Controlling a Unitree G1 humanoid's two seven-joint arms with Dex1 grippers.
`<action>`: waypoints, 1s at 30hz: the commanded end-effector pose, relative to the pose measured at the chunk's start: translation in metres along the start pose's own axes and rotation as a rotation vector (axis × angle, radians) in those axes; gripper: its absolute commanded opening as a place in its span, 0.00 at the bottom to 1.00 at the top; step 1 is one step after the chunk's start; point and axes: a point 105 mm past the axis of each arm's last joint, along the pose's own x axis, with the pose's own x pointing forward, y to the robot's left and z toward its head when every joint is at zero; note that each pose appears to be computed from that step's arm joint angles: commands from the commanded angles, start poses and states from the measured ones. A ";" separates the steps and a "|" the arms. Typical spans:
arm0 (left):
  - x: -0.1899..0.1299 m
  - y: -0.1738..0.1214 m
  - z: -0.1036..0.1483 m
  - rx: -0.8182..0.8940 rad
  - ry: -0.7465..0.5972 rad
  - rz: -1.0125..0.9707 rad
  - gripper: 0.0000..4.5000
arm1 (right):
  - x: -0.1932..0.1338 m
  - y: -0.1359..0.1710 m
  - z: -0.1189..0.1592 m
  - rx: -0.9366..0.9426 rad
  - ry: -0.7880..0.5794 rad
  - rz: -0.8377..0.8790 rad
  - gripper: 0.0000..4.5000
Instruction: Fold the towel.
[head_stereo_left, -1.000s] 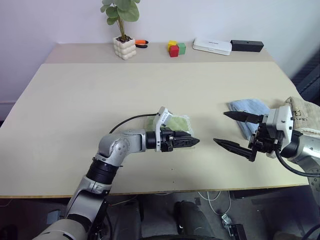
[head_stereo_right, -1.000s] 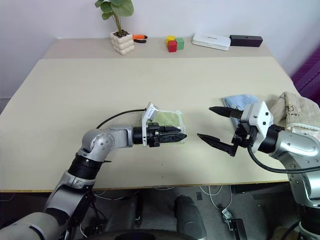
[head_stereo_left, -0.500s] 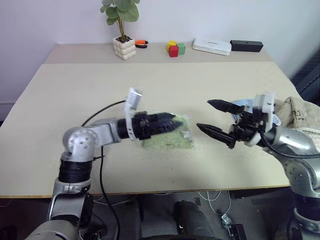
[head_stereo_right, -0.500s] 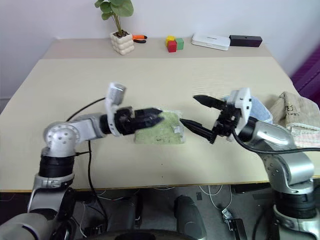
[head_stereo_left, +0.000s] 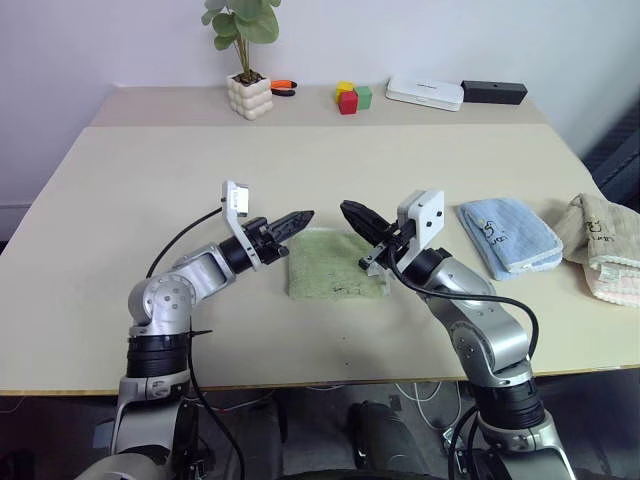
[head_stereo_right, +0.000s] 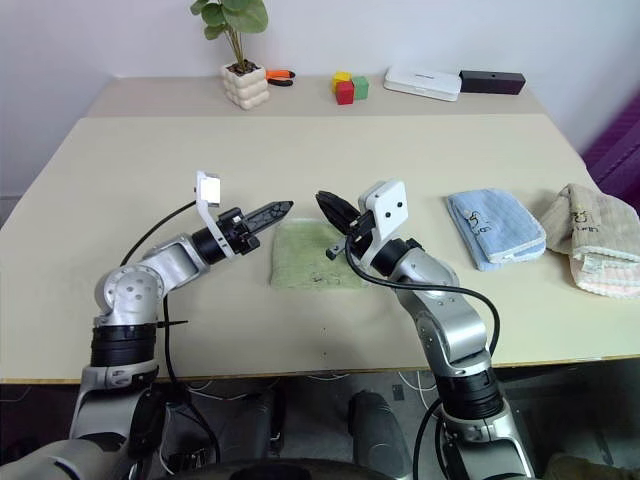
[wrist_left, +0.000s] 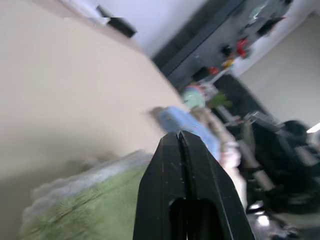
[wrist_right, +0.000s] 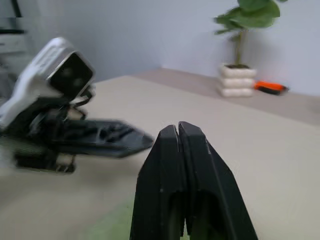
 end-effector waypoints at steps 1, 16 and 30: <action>0.008 -0.006 0.002 0.078 -0.037 0.006 0.00 | 0.002 -0.001 -0.006 -0.049 0.005 -0.066 0.01; 0.000 0.037 -0.010 0.126 -0.033 0.145 0.00 | -0.008 -0.023 -0.078 -0.249 0.163 -0.222 0.01; -0.006 0.053 -0.005 0.128 -0.067 0.205 0.00 | -0.011 -0.042 -0.077 -0.256 0.206 -0.312 0.01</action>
